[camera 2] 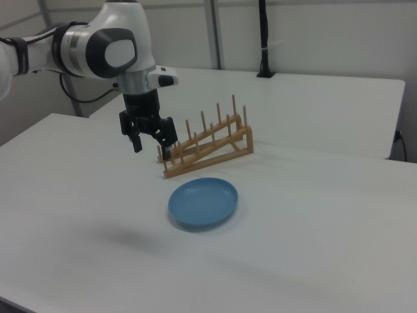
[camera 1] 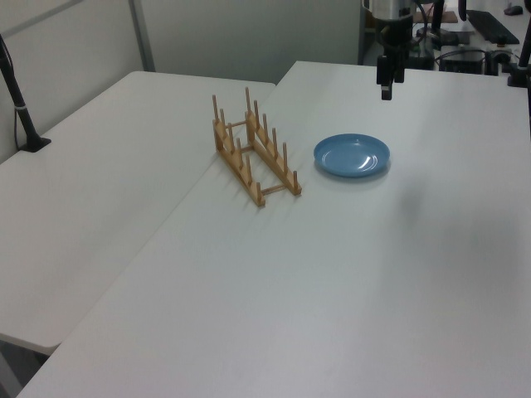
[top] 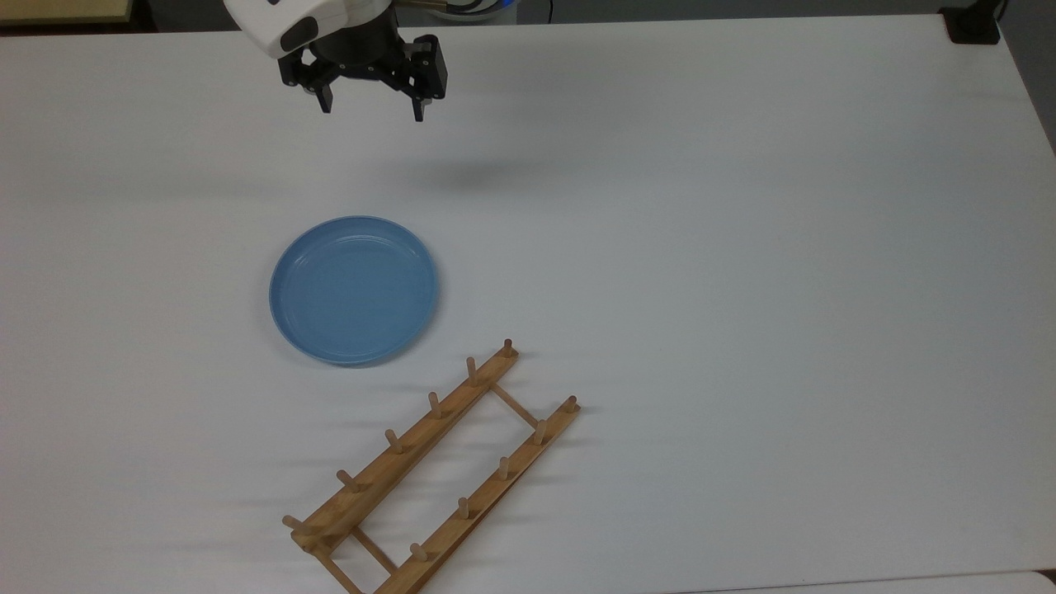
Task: Place plate in plate rack
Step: 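Move the open gripper over the rim of the light blue plate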
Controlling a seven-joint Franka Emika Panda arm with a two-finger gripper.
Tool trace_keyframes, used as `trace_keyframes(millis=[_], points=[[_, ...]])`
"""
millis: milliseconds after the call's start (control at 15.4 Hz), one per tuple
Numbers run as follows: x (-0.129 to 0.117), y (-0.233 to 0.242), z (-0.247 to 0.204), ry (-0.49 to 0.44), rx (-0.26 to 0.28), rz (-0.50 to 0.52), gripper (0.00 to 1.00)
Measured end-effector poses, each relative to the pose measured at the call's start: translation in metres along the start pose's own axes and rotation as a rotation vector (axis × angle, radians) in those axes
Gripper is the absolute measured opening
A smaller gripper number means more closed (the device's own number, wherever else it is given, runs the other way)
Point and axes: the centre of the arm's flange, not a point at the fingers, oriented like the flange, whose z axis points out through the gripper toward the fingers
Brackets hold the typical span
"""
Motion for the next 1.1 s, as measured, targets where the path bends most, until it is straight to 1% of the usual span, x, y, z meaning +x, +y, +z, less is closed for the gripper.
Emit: trace_keyframes(millis=[259, 453, 647, 777, 971, 1100], points=[[0.001, 0.004, -0.003, 0.006, -0.002, 0.007, 1.00], [0.006, 0.009, -0.010, 0.030, -0.017, 0.011, 1.00], [0.019, 0.015, -0.015, 0.068, -0.024, 0.022, 1.00], [0.032, 0.025, -0.010, 0.086, -0.030, 0.039, 1.00], [0.052, 0.041, 0.011, 0.110, -0.037, 0.066, 1.00], [0.065, 0.044, 0.033, 0.114, -0.030, 0.075, 1.00]])
